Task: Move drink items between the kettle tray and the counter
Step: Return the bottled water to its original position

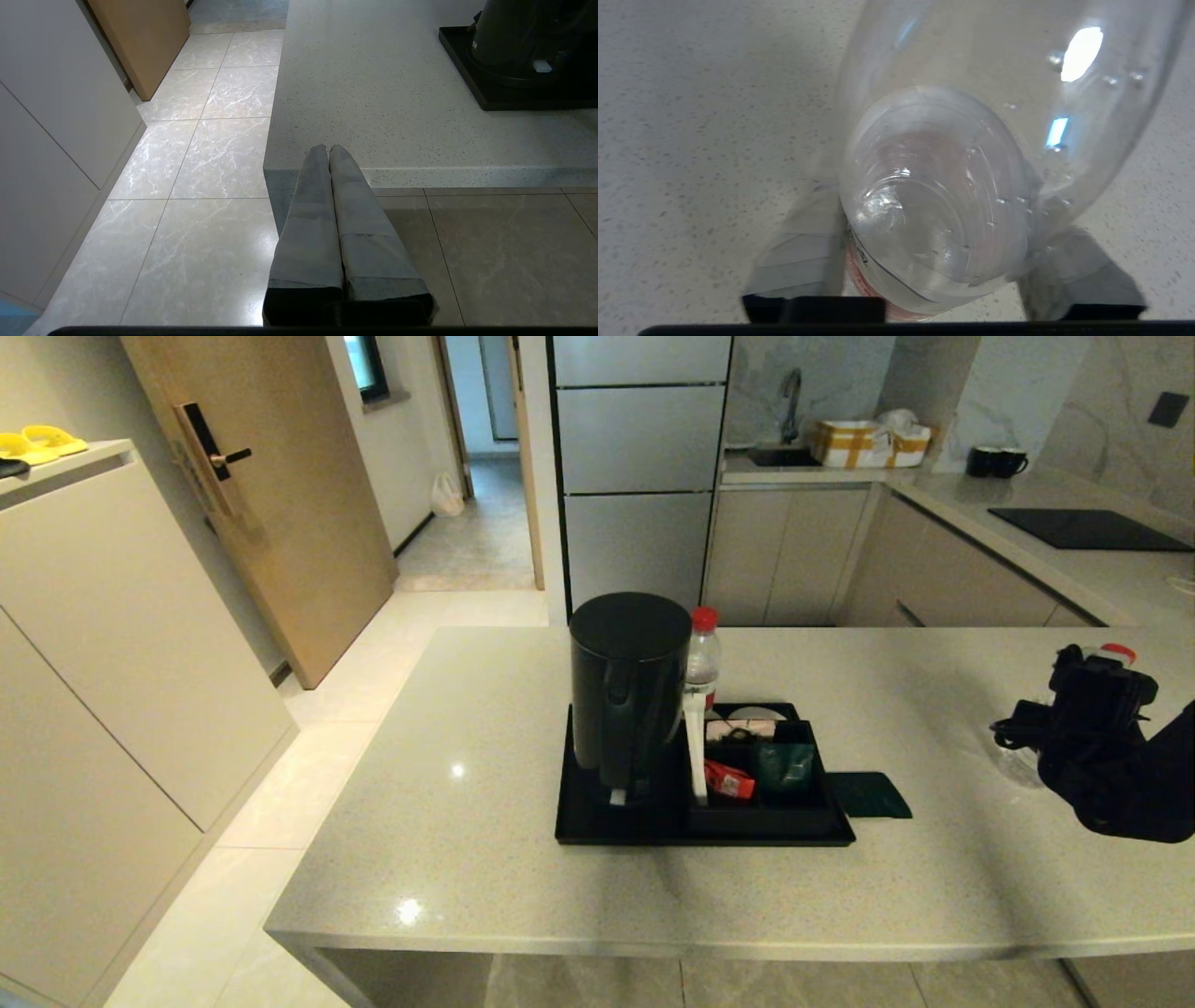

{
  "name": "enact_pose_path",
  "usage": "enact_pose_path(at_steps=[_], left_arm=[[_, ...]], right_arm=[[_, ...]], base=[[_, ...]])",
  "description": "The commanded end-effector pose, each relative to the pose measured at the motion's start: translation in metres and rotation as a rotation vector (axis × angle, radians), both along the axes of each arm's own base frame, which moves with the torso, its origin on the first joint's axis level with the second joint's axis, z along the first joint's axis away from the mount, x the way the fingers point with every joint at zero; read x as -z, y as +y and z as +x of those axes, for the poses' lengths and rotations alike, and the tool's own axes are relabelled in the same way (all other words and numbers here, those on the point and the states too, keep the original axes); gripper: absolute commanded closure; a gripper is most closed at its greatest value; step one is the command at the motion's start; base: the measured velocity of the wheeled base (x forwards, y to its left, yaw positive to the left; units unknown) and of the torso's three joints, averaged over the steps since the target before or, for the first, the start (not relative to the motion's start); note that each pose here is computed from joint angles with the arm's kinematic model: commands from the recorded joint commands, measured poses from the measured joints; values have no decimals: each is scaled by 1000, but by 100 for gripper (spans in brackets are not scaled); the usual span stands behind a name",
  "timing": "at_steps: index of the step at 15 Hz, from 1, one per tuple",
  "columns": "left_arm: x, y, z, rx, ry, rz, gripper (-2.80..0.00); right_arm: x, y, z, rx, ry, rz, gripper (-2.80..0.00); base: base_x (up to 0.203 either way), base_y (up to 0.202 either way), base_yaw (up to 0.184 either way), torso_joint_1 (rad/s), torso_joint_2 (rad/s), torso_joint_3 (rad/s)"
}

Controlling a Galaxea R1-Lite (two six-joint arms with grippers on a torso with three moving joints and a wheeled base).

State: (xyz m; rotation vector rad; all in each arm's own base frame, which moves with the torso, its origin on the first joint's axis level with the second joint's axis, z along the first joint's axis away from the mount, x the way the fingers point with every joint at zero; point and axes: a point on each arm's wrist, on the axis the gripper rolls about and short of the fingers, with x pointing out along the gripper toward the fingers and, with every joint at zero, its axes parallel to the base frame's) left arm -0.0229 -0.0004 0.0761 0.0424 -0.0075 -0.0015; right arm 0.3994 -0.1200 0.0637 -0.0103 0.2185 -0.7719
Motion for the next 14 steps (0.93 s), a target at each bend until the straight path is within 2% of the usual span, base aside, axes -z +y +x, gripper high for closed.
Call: enact_pose_path(at_steps=[1,4,6,8,9,11,12,14], left_arm=[[0,0,0,0,0,1,0],[0,0,0,0,0,1,0],[0,0,0,0,0,1,0],[0,0,0,0,1,1,0],[0,0,0,0,1,1,0],[0,0,0,0,1,1,0],[0,0,0,0,1,1,0],[0,0,0,0,1,1,0]], right_arm=[[-6,0,1,0,-5,-1,0],[-26,6,-4,-15,2,9,0],[-60,27,-15,-108,9,39,0],[-94,64,-32,-252,78,106,0],[-107,92,-35,-339,111,135,0],[-136,141,-35,-482,120,165,0],[-144,159,-32,-527,116,166,0],[-151,187,-12,-539,93,140,0]], base=[[0,0,0,0,0,0],[0,0,0,0,0,0],[0,0,0,0,0,0],[0,0,0,0,0,0],[0,0,0,0,0,0],[0,0,0,0,0,0],[0,0,0,0,0,0],[0,0,0,0,0,0]])
